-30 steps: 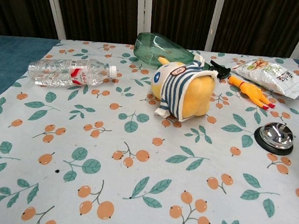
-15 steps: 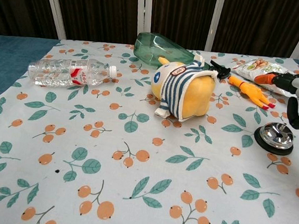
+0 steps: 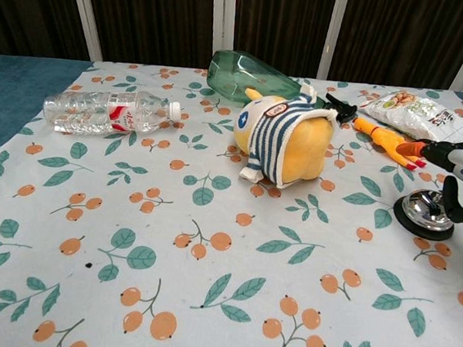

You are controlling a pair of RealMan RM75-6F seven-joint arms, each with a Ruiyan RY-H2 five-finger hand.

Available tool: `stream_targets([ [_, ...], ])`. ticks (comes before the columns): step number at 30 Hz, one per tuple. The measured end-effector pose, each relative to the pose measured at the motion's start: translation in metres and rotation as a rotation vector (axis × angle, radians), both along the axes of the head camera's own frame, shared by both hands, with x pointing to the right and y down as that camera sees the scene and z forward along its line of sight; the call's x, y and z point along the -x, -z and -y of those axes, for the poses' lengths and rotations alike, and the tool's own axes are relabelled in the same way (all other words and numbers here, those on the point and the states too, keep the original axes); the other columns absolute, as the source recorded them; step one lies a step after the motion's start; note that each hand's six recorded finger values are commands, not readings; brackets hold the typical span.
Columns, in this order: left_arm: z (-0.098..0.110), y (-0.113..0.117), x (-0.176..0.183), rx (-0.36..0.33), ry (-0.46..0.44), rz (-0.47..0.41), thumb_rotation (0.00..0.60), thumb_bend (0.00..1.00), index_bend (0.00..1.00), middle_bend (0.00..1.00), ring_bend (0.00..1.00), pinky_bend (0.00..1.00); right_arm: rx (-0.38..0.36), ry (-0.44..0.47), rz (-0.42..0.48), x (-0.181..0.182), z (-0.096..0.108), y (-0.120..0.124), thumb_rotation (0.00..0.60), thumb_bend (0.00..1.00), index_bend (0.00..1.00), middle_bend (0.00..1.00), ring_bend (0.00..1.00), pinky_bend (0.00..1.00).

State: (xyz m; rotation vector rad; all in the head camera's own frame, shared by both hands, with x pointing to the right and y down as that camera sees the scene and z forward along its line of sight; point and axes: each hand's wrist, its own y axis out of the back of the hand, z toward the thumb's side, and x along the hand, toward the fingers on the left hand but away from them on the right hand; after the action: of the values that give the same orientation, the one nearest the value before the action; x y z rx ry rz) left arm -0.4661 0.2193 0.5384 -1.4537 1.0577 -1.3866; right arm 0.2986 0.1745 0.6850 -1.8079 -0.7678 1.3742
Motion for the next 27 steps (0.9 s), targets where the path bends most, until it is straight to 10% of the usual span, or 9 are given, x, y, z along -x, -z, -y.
stream_targets([
  [27, -0.004, -0.002, -0.005, 0.009, -0.006, -0.002, 0.600, 0.40, 0.05, 0.00, 0.03, 0.16, 0.086, -0.013, 0.002, -0.004, -0.018, -0.034, 0.600, 1.00, 0.08, 0.00, 0.00, 0.00],
])
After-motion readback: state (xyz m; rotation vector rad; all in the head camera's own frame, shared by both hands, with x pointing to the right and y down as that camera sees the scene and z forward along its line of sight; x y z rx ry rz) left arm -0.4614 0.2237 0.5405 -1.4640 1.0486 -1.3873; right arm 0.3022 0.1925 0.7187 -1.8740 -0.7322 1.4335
